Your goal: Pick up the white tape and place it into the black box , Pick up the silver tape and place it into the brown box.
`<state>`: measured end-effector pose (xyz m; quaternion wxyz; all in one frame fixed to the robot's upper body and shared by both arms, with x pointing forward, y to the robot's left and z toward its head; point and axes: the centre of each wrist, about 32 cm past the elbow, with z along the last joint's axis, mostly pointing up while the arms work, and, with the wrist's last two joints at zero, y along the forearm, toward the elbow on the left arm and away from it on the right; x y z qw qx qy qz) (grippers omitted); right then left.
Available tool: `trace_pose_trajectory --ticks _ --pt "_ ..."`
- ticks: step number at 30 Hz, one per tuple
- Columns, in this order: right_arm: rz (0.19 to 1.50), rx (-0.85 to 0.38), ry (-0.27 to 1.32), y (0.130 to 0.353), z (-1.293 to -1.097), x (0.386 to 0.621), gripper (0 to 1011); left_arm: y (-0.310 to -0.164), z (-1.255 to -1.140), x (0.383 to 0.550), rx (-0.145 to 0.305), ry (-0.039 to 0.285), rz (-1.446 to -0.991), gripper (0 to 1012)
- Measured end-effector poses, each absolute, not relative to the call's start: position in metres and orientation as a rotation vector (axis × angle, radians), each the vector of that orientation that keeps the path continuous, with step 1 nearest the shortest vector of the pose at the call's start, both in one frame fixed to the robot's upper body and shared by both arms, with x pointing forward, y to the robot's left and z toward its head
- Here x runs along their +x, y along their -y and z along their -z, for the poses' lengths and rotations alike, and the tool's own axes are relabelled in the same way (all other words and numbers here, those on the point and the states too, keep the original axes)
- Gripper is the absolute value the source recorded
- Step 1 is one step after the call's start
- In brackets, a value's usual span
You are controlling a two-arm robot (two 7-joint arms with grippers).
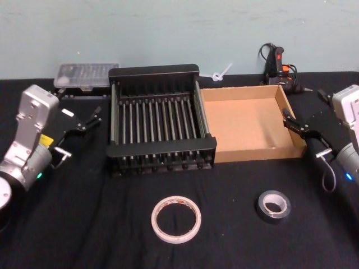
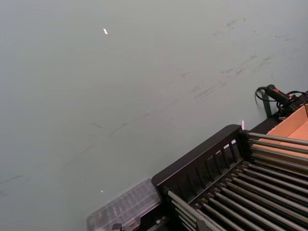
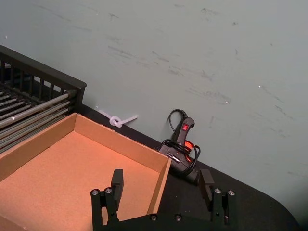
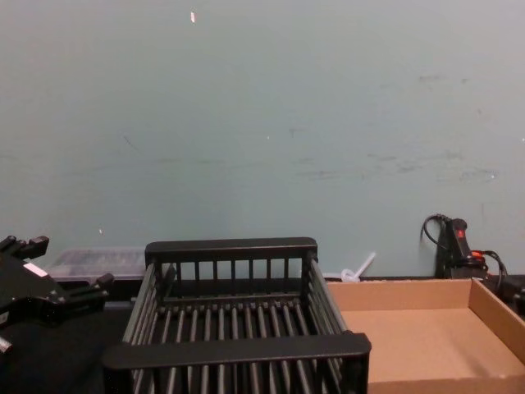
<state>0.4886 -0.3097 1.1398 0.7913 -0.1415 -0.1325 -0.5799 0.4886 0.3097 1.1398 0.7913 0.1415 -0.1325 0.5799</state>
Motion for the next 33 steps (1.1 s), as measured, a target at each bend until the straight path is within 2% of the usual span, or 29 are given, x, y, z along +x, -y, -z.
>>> trace_pose_trajectory --ticks 33 --pt "1.227 -0.281 0.268 0.3093 -1.1425 0.4856 1002 -0.3097 -1.1398 0.4886 0.304 0.285 -1.248 1001"
